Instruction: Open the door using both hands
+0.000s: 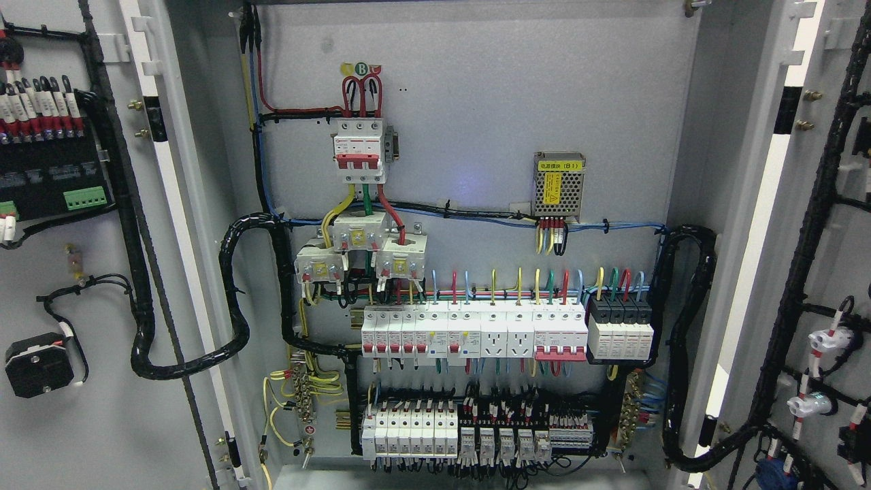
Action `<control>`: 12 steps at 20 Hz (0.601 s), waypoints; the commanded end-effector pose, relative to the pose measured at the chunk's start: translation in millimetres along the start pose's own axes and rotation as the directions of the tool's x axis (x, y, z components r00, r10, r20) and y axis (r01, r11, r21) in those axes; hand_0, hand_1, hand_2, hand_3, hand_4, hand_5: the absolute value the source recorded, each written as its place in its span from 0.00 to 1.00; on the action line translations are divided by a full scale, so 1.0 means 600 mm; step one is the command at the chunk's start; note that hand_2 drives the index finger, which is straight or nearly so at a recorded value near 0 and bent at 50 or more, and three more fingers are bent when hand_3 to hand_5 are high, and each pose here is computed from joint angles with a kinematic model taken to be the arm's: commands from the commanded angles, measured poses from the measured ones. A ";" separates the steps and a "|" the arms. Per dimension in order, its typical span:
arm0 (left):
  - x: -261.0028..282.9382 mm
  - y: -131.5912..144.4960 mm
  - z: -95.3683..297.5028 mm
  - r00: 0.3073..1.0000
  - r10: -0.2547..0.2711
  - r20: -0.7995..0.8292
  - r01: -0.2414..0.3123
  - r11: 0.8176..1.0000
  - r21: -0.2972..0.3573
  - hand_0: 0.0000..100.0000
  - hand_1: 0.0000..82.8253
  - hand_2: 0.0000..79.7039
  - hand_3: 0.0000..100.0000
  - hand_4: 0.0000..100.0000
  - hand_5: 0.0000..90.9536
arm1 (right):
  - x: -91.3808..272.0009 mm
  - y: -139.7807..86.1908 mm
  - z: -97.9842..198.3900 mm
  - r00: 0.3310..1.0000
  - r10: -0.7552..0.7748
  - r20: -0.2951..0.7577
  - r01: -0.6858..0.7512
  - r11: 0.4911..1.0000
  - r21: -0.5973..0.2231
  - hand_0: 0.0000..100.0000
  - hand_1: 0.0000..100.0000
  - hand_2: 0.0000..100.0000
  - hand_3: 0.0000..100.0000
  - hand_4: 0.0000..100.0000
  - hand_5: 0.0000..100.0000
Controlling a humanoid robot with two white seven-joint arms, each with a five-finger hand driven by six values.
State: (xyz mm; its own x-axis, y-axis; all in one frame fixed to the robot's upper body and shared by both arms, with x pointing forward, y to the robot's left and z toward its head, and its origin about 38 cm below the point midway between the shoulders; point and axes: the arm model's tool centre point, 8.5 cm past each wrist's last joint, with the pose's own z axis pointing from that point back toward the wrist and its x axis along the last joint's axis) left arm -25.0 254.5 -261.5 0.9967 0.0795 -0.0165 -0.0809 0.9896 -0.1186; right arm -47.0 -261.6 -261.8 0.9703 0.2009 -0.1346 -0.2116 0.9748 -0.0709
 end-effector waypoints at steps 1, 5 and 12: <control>-0.019 -0.035 -0.004 1.000 0.012 -0.026 -0.013 0.999 -0.032 0.00 0.00 0.00 0.00 0.00 0.00 | 0.006 0.041 0.002 0.996 -0.086 -0.007 0.086 0.996 0.036 0.38 0.00 0.00 0.00 0.00 0.00; -0.002 -0.034 -0.004 0.997 0.000 0.076 0.002 1.000 -0.022 0.00 0.00 0.00 0.00 0.00 0.00 | 0.009 0.046 0.003 0.995 -0.095 -0.002 0.095 0.995 0.043 0.38 0.00 0.00 0.00 0.00 0.00; 0.000 -0.035 -0.004 0.996 -0.004 0.088 0.006 1.000 -0.029 0.00 0.00 0.00 0.00 0.00 0.00 | 0.009 0.056 0.003 0.994 -0.111 0.002 0.110 0.992 0.055 0.38 0.00 0.00 0.00 0.00 0.00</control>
State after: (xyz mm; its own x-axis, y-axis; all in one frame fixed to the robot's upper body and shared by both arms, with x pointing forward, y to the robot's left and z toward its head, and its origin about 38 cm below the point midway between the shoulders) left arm -17.3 255.9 -260.9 0.9932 0.0785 0.0862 -0.0690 0.9917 -0.1080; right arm -53.2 -244.4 -261.8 0.9805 0.1339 -0.1438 -0.1431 0.9882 -0.0554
